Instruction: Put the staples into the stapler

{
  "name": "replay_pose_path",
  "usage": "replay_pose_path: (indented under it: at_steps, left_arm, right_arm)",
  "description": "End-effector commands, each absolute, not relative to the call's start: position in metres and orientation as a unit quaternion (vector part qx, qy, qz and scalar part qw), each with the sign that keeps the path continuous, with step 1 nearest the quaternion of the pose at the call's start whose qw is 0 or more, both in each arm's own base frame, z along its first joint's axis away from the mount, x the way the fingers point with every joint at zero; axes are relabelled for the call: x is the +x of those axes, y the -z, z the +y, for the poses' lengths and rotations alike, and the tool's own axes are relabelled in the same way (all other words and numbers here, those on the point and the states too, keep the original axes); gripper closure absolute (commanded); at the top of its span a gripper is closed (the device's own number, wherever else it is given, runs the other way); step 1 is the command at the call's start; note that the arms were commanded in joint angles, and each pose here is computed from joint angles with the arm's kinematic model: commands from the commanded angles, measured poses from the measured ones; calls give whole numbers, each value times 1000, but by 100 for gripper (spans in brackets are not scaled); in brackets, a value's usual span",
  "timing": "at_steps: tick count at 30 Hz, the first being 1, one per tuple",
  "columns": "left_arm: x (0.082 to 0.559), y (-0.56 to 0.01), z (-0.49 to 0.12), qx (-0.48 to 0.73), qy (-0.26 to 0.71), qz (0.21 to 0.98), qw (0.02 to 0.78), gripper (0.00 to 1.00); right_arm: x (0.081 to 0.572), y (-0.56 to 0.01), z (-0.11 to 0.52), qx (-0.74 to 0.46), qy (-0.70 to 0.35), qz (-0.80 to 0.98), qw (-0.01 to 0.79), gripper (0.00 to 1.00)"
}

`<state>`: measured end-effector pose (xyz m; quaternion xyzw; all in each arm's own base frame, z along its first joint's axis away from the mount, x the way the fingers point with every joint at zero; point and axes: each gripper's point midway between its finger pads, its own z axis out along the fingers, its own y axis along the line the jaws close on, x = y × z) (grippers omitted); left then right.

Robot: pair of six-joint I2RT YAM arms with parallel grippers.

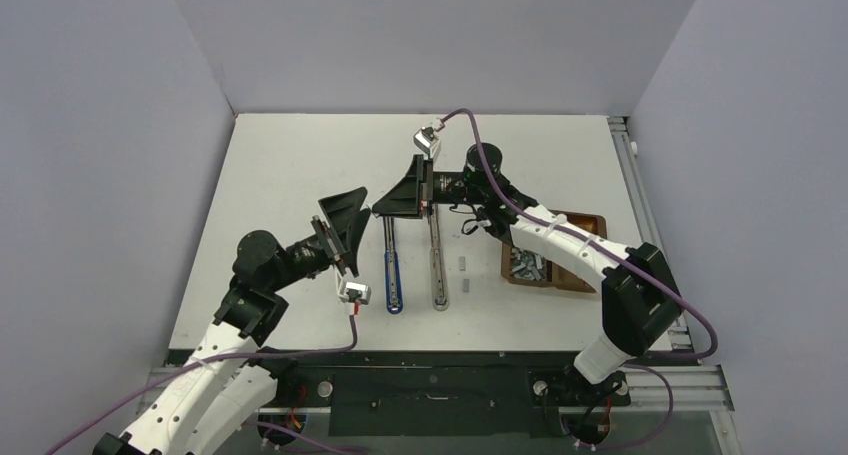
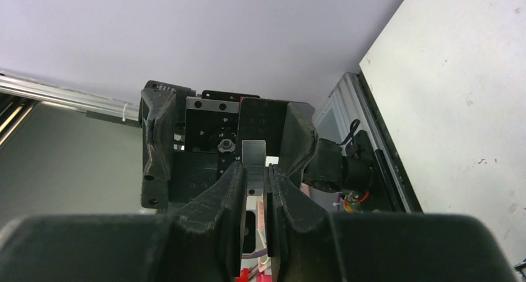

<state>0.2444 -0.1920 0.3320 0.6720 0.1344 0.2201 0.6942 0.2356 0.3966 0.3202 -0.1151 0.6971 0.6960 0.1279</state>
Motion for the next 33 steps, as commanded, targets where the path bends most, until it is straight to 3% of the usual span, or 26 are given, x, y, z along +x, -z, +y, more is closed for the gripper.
replay_pose_path:
  at_steps: [1,8,21,33]
  left_arm:
    - [237,-352,-195,664,-251,85,699,21]
    - [237,-353,-196,667,-251,82,697,40]
    - [240,-357,-194,665,-250,96,698,50]
    - [245,-352,-190,671,-250,117,688,76]
  right_arm:
    - [227,-337,396,-138,-720,668,130,88]
    - [225,-332,400,-141,-716,672,125,88]
    - [227,-334,410,-137,-733,656,114,88]
    - [226,-334,412,-135,-739,651,113,88]
